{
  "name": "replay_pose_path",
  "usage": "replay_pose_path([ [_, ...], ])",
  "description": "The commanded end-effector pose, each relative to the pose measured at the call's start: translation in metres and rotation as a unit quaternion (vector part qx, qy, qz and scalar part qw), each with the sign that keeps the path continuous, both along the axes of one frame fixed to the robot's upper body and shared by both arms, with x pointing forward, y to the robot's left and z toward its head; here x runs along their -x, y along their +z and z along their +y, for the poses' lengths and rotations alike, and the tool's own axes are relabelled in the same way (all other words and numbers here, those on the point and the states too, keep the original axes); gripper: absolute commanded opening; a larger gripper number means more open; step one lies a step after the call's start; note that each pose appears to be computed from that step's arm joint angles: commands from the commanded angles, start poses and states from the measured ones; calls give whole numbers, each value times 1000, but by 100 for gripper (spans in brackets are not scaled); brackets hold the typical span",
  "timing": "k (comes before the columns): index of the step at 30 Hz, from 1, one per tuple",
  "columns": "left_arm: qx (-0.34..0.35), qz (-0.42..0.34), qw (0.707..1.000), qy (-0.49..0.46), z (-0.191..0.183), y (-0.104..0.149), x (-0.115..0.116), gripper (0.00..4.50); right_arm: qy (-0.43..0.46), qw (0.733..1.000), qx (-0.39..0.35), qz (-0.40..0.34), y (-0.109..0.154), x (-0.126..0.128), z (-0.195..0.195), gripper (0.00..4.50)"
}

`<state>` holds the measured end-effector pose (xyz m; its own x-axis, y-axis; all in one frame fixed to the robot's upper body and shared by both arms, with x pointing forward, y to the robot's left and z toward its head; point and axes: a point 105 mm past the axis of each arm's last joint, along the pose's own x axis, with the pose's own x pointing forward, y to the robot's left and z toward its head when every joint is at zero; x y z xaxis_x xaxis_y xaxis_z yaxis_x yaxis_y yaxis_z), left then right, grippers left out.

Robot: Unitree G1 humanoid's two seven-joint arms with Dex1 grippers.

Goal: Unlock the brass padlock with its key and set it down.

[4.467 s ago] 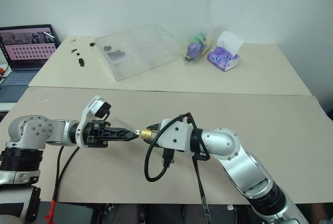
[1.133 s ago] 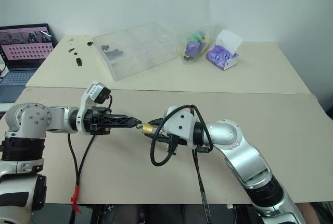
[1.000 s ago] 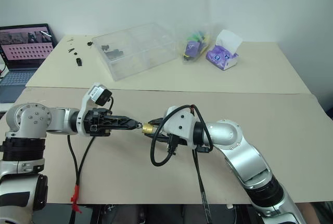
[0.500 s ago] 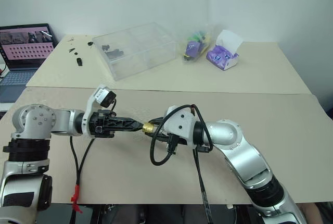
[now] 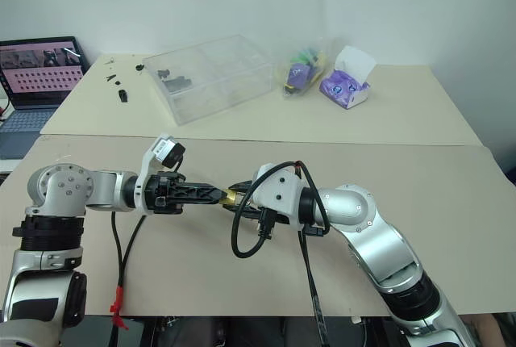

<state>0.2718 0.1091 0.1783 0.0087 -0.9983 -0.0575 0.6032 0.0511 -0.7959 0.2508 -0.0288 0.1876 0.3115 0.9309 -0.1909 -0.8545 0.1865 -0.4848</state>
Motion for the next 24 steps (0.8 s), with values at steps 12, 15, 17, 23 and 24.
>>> replay_pose_path([
  [12,8,-13,1000,4,-1,4,-1,1,12,999,-9,-35,15,6,3,93],
  [15,8,-16,1000,3,-2,4,-1,1,13,999,-9,-35,16,6,3,93],
  [17,4,-21,1000,6,-2,4,-2,1,13,999,-9,-35,15,6,3,93],
  [23,2,-23,1000,6,-3,3,-3,1,12,999,-6,-38,15,6,3,93],
  [24,2,-24,1000,6,-4,3,-3,1,12,999,-6,-38,15,6,3,93],
])
